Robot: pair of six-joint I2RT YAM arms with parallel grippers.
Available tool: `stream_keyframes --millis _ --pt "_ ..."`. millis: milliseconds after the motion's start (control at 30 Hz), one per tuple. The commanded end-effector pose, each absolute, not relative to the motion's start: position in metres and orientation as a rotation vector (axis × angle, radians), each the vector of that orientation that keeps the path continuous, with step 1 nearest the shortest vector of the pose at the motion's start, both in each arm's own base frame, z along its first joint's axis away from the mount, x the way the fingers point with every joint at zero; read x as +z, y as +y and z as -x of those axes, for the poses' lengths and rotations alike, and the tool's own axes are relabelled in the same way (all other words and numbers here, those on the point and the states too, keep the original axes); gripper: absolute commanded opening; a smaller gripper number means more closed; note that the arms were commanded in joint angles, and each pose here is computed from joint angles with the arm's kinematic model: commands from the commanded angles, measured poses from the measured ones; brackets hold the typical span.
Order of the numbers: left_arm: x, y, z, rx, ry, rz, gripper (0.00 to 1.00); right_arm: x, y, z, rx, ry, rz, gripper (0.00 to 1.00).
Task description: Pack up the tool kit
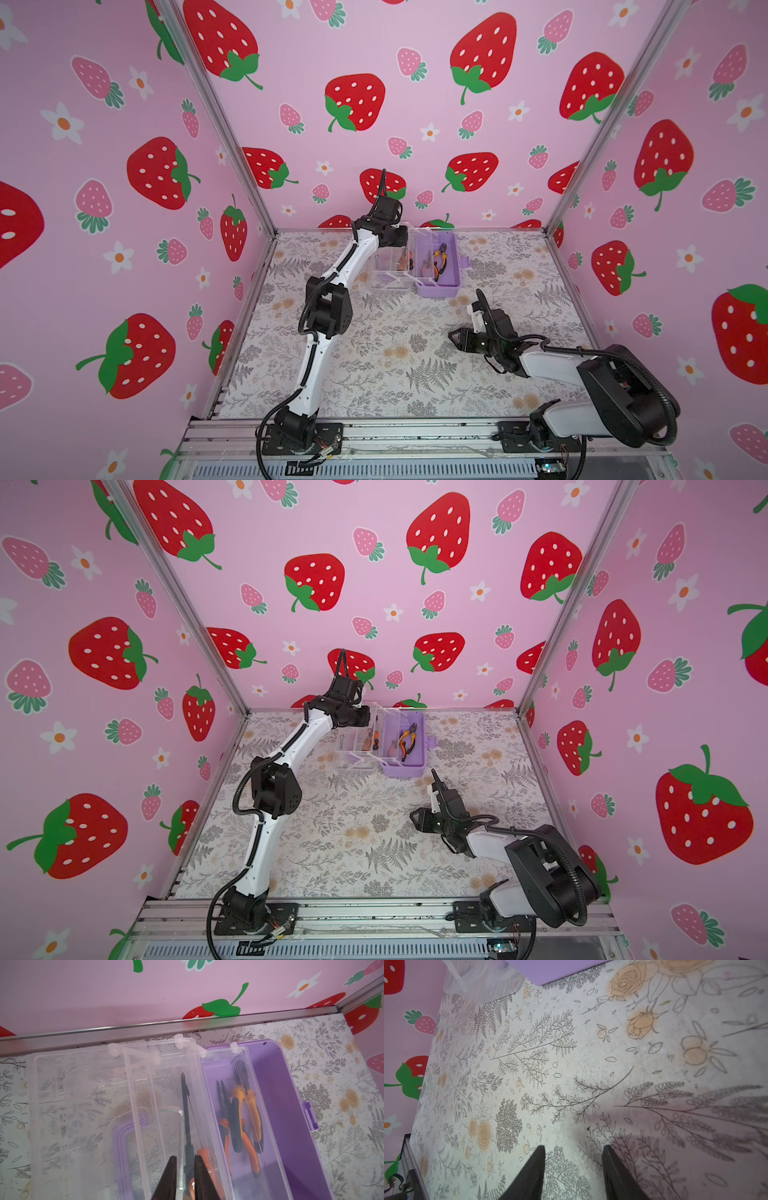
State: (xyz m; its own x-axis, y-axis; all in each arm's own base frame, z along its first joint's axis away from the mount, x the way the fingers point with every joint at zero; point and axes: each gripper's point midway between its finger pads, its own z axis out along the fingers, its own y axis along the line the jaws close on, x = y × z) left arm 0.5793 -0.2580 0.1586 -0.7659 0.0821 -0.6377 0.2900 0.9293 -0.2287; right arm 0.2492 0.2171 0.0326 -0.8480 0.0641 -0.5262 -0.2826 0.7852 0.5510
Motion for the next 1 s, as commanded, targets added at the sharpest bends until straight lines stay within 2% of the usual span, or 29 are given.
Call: stream_keyframes --millis 0,133,400,567,700,733,900,967 --pt "0.162 -0.265 -0.586 -0.445 2.396 -0.265 0.27 0.030 0.216 -0.248 0.870 2.457 0.158 0.48" --pt "0.166 -0.265 -0.587 -0.451 2.387 -0.252 0.33 0.026 0.217 -0.246 0.877 2.467 0.160 0.48" --pt "0.221 -0.272 -0.578 -0.640 2.325 -0.142 0.33 0.040 0.207 -0.259 0.752 2.433 0.181 0.48" --pt "0.247 -0.260 -0.572 -0.634 2.298 -0.070 0.28 0.051 0.203 -0.260 0.729 2.409 0.170 0.48" --pt "0.251 -0.246 -0.560 -0.569 2.320 -0.038 0.03 0.054 0.196 -0.257 0.709 2.400 0.149 0.48" --pt "0.254 -0.245 -0.556 -0.568 2.321 -0.042 0.00 0.056 0.194 -0.258 0.689 2.398 0.148 0.48" --pt "0.260 -0.203 -0.540 -0.441 2.314 0.061 0.02 0.074 0.184 -0.272 0.563 2.377 0.157 0.48" --pt "0.258 -0.180 -0.531 -0.432 2.309 0.130 0.05 0.086 0.180 -0.281 0.518 2.351 0.144 0.53"
